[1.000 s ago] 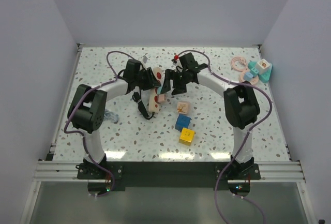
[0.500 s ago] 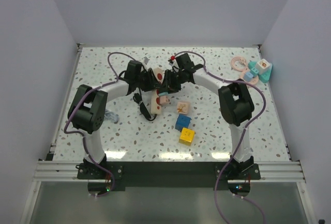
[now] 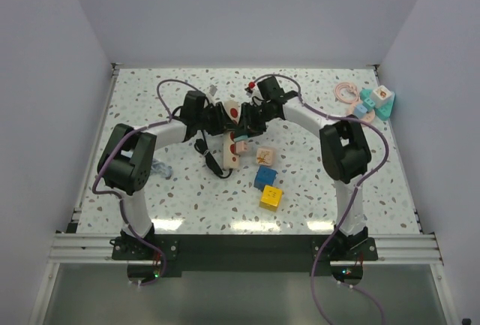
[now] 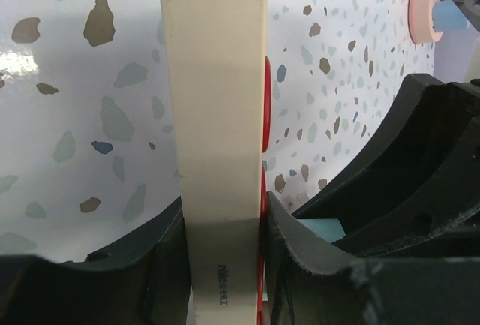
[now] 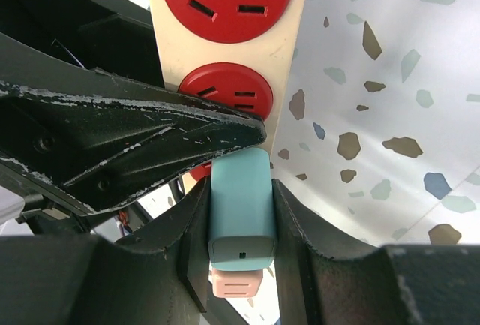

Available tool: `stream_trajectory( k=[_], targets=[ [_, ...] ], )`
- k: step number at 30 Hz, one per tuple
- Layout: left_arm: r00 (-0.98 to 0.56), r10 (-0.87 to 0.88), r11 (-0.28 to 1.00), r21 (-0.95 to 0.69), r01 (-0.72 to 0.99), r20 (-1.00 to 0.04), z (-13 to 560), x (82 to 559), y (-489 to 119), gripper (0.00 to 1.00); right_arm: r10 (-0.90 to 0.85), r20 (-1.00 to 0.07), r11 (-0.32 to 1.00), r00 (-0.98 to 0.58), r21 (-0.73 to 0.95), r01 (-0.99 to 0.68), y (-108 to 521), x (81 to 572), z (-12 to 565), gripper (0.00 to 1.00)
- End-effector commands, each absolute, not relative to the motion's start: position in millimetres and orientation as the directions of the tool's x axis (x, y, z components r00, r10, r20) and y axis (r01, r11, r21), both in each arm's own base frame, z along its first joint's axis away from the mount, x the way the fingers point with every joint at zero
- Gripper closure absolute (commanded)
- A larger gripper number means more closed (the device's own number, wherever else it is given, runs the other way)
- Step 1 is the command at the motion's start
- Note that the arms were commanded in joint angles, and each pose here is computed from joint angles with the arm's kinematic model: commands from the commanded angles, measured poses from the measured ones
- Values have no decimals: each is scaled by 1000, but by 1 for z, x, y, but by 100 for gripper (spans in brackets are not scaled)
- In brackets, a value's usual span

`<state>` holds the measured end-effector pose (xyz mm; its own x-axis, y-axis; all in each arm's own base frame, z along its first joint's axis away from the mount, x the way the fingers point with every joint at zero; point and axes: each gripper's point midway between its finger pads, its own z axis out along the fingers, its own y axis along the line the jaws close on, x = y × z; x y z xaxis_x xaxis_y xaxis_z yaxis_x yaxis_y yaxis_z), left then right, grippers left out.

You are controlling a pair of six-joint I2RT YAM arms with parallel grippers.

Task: Pull the plug off the socket

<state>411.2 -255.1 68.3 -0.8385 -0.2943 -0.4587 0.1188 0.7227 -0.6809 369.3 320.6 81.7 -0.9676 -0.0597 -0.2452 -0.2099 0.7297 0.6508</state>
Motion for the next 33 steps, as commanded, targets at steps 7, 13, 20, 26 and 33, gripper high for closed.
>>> stream_trajectory(
  k=[7, 13, 20, 26, 33],
  targets=[
    [-806, -308, 779, -620, 90, -505, 61, 427, -229, 100, 64, -330, 740, -942, 649, -178, 301, 367, 121, 100],
    [-813, -297, 789, -608, 87, -501, 57, 428, -228, 100, 21, -349, 758, -937, 617, -213, 294, 360, 129, 100],
    [-814, -295, 789, -608, 87, -500, 56, 427, -228, 100, -94, -285, 757, -954, 602, -254, 287, 382, 138, 100],
    [-813, -291, 789, -607, 93, -504, 58, 428, -228, 100, -135, -239, 723, -962, 640, -261, 295, 384, 140, 100],
    [-816, -290, 794, -601, 86, -500, 54, 430, -227, 100, -28, -318, 739, -948, 632, -234, 298, 362, 146, 100]
  ],
)
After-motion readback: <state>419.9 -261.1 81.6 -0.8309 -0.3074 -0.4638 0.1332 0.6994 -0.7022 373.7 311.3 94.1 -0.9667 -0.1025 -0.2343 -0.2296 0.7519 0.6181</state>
